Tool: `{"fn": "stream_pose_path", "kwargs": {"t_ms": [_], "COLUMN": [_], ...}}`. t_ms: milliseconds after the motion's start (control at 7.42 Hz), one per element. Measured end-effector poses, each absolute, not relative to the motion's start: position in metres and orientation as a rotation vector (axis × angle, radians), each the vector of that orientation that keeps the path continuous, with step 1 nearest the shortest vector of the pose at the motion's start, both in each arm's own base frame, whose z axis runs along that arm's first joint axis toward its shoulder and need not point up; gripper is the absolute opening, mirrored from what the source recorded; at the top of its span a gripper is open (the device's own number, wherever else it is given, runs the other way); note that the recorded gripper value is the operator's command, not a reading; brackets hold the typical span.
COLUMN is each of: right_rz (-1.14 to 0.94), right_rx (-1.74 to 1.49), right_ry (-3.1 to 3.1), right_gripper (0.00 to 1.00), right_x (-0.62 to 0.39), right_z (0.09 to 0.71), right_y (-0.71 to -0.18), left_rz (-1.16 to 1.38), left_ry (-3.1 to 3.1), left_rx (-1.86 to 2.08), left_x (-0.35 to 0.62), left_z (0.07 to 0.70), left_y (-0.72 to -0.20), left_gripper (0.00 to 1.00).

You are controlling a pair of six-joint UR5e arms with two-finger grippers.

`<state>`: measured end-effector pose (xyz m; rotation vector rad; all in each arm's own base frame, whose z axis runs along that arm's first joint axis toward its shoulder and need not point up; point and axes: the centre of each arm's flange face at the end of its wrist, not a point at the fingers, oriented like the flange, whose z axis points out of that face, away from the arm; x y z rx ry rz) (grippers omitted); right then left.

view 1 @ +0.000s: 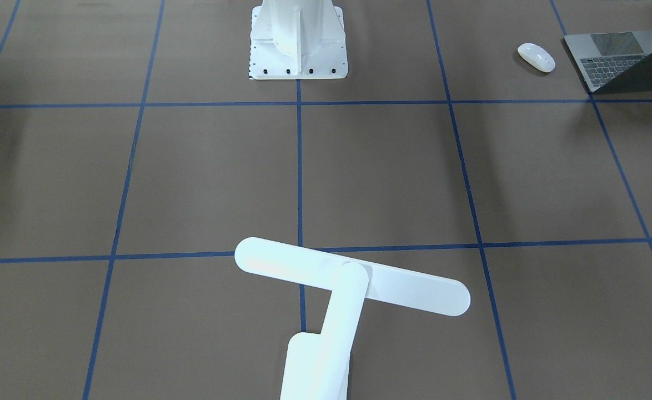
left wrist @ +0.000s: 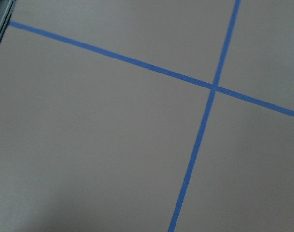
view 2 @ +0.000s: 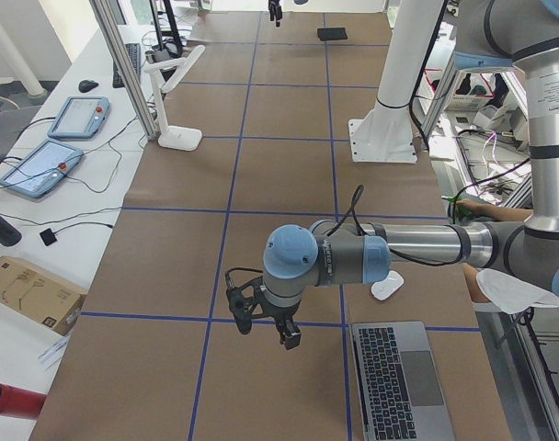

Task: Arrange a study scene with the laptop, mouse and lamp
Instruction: 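Grasp the open grey laptop off the table with the left gripper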

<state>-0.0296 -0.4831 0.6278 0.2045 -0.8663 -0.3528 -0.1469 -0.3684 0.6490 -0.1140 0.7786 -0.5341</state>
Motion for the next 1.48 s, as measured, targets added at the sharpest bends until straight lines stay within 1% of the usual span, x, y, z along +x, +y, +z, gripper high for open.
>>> {"fn": "stream_pose_path", "kwargs": {"t_ms": [270,539,674,809,1079,1483], "right_rz": [-0.346,-0.337,-0.341,-0.347,-0.354,-0.358], "right_rx": [0.214,0.209,0.214,0.22,0.231,0.24], "right_ry": [-0.874,-0.902,-0.912,-0.918,-0.922,-0.924], "right_gripper": [0.99,0.99,0.99,0.99,0.99,0.99], "right_x": [-0.032,-0.035,-0.035,-0.036,-0.036,-0.036], "right_z": [0.617,0.613,0.61,0.607,0.602,0.596], "right_y": [-0.496,-0.496,-0.497,-0.497,-0.498,-0.497], "left_rz": [-0.722,-0.876,-0.93,-1.01,-1.168,-1.282], "left_ry": [0.781,0.781,0.777,0.765,0.724,0.649], "left_rx": [-0.201,-0.302,-0.346,-0.396,-0.478,-0.543], "left_x": [-0.176,-0.165,-0.158,-0.154,-0.155,-0.16], "left_z": [0.67,0.682,0.686,0.69,0.699,0.725], "left_y": [-0.309,-0.236,-0.215,-0.205,-0.203,-0.209], "left_gripper": [1.0,1.0,0.99,0.99,0.99,0.97]}}
